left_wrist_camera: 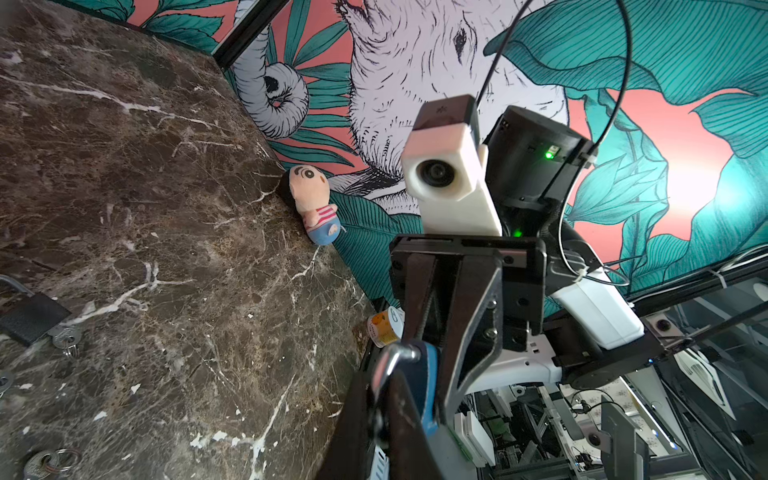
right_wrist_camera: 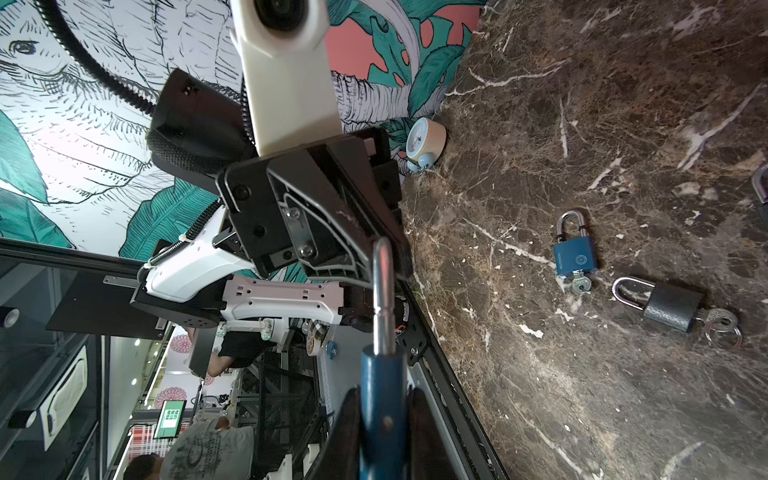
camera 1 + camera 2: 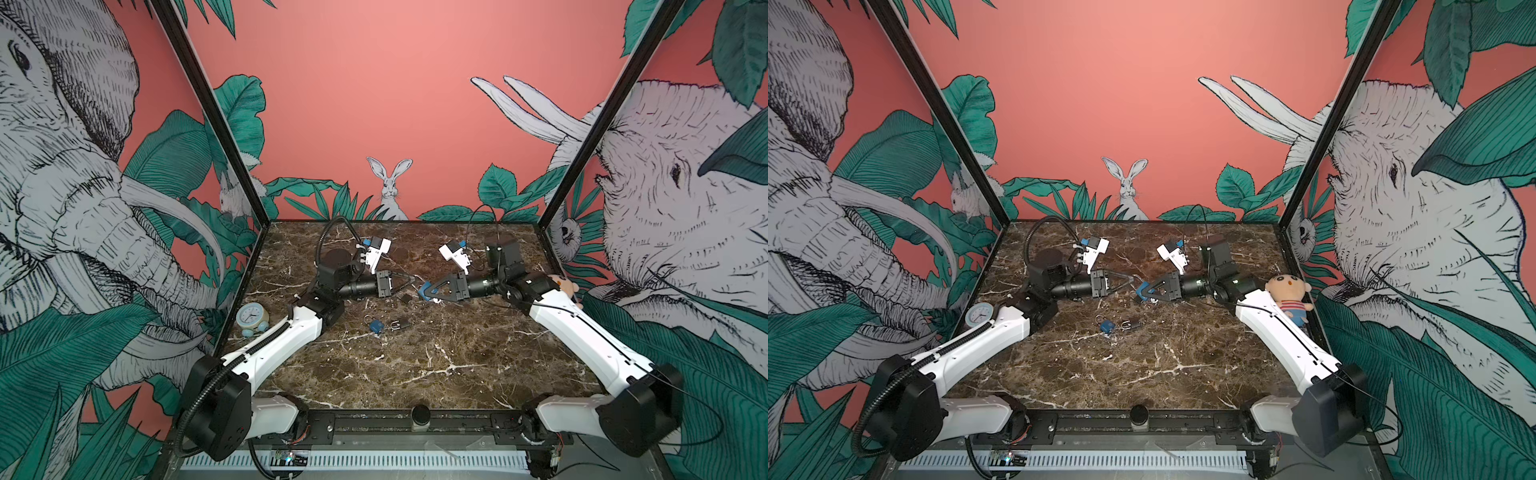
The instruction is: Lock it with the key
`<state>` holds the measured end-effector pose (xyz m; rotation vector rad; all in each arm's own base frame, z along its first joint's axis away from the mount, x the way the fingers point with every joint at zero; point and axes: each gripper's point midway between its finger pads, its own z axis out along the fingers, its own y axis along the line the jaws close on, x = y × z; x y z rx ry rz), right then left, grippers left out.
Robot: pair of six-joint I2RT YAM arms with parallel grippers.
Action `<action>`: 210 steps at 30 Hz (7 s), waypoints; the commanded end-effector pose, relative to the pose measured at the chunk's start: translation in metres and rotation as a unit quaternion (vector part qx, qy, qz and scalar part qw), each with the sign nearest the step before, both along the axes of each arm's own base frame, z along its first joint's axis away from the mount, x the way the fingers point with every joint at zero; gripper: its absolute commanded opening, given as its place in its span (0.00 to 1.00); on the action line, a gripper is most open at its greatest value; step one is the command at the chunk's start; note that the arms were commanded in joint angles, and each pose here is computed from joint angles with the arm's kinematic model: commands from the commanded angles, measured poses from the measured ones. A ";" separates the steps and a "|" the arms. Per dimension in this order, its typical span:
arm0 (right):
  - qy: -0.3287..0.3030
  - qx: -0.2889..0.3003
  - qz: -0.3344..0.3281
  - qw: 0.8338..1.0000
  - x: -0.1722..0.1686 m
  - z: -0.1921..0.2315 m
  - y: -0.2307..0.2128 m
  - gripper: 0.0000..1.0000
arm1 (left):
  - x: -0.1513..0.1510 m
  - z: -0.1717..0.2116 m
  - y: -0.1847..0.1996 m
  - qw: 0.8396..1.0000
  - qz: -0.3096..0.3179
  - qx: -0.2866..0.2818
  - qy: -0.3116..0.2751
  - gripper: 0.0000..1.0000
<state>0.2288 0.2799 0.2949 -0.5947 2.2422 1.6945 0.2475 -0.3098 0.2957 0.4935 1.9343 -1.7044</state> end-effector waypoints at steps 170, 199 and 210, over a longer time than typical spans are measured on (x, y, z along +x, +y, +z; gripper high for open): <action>-0.120 0.076 -0.057 0.988 0.066 -0.003 0.002 0.14 | 0.068 0.031 -0.001 0.994 0.085 -0.065 -0.010 0.00; -0.093 0.086 -0.075 0.989 0.054 -0.022 -0.010 0.00 | 0.085 0.087 0.046 0.984 0.130 -0.107 -0.066 0.00; -0.108 -0.044 -0.203 0.972 0.079 -0.059 -0.066 0.00 | 0.063 0.019 0.021 0.993 0.099 0.055 -0.041 0.00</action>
